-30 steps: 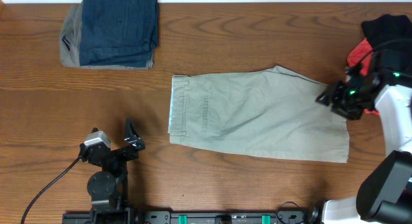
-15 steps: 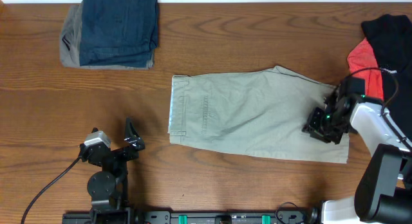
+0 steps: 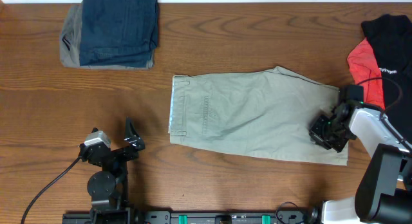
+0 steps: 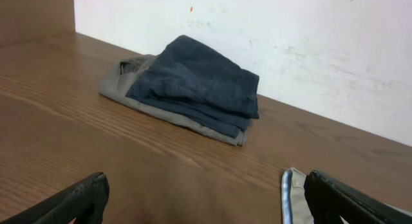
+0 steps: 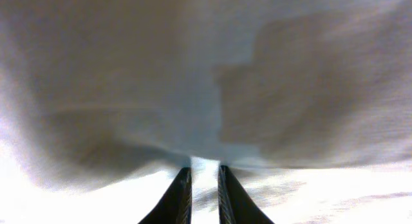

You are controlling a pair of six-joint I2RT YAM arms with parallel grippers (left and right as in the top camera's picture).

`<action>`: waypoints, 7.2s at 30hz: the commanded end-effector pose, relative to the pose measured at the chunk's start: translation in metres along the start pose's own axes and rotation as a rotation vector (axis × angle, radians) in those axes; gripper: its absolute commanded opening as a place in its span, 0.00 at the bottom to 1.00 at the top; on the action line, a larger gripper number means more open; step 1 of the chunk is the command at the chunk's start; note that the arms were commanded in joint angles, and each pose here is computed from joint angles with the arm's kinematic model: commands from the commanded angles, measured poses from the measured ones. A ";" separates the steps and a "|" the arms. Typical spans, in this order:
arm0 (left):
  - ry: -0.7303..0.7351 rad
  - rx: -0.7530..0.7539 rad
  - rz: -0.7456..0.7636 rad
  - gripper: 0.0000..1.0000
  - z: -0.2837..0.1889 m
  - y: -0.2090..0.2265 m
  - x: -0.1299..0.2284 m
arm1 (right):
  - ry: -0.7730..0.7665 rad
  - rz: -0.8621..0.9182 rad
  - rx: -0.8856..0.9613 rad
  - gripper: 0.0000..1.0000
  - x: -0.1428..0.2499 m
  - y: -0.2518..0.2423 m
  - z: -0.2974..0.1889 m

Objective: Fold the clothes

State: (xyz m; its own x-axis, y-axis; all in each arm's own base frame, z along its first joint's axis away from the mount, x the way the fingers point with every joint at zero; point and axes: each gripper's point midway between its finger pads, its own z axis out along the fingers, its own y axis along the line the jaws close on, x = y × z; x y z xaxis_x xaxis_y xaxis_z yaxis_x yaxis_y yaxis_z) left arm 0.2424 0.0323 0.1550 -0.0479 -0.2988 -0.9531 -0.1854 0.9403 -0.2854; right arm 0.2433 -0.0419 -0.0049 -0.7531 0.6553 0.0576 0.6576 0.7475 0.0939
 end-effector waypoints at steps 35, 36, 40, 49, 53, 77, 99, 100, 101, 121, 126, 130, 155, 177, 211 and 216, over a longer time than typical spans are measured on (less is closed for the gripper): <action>0.045 -0.028 0.018 0.98 0.001 0.008 0.016 | -0.307 0.109 -0.194 0.99 -0.123 0.019 -0.140; 0.045 -0.028 0.018 0.98 0.001 0.008 0.016 | -0.301 0.111 -0.198 0.99 -0.122 0.019 -0.139; 0.045 -0.028 0.018 0.98 0.001 0.008 0.016 | -0.300 0.112 -0.197 0.99 -0.122 0.019 -0.139; 0.083 0.100 -0.097 0.98 0.000 -0.015 0.021 | -0.300 0.113 -0.197 0.99 -0.122 0.019 -0.139; 0.204 0.309 -0.348 0.98 -0.010 -0.054 0.032 | -0.300 0.113 -0.197 0.99 -0.121 0.019 -0.139; 0.222 0.702 -0.015 0.98 -0.041 -0.151 -0.095 | -0.300 0.113 -0.196 0.99 -0.122 0.019 -0.139; 1.034 0.648 0.258 0.98 -0.014 -0.199 0.026 | -0.300 0.113 -0.196 0.99 -0.122 0.019 -0.139; 1.058 0.678 0.234 0.98 -0.016 -0.204 0.030 | -0.300 0.113 -0.196 0.99 -0.122 0.019 -0.139; 1.083 0.700 0.207 0.98 -0.018 -0.208 0.033 | -0.300 0.113 -0.196 0.99 -0.122 0.019 -0.139; 1.424 0.366 0.183 0.06 0.009 -0.184 0.158 | -0.300 0.113 -0.196 0.99 -0.122 0.019 -0.139; 1.434 0.358 0.180 0.06 0.015 -0.184 0.170 | -0.300 0.113 -0.196 0.99 -0.122 0.019 -0.139; 1.444 0.341 0.169 0.06 0.021 -0.183 0.184 | -0.300 0.113 -0.196 0.99 -0.122 0.019 -0.139; 1.379 -0.266 0.115 0.06 0.033 -0.103 0.209 | -0.300 0.113 -0.196 0.99 -0.122 0.019 -0.139; 1.305 -0.665 -0.186 0.06 0.038 -0.048 0.192 | -0.300 0.113 -0.196 0.99 -0.122 0.019 -0.139; 1.352 -0.482 -0.044 0.06 0.045 -0.057 0.194 | -0.063 -0.372 -0.459 0.01 -0.008 0.164 -0.101; 1.353 -0.482 -0.044 0.06 0.045 -0.057 0.194 | -0.052 -0.488 -0.429 0.03 0.034 0.206 -0.064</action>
State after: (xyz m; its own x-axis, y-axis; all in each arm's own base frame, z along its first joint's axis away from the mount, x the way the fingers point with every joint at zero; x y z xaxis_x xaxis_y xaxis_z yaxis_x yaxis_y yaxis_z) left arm 0.2954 -0.0873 -0.0028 -0.8613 -0.5068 -0.0363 -0.5042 0.8614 -0.0614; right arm 0.3618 0.1077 0.1010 -0.9413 0.2862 -0.1788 0.1546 0.8367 0.5254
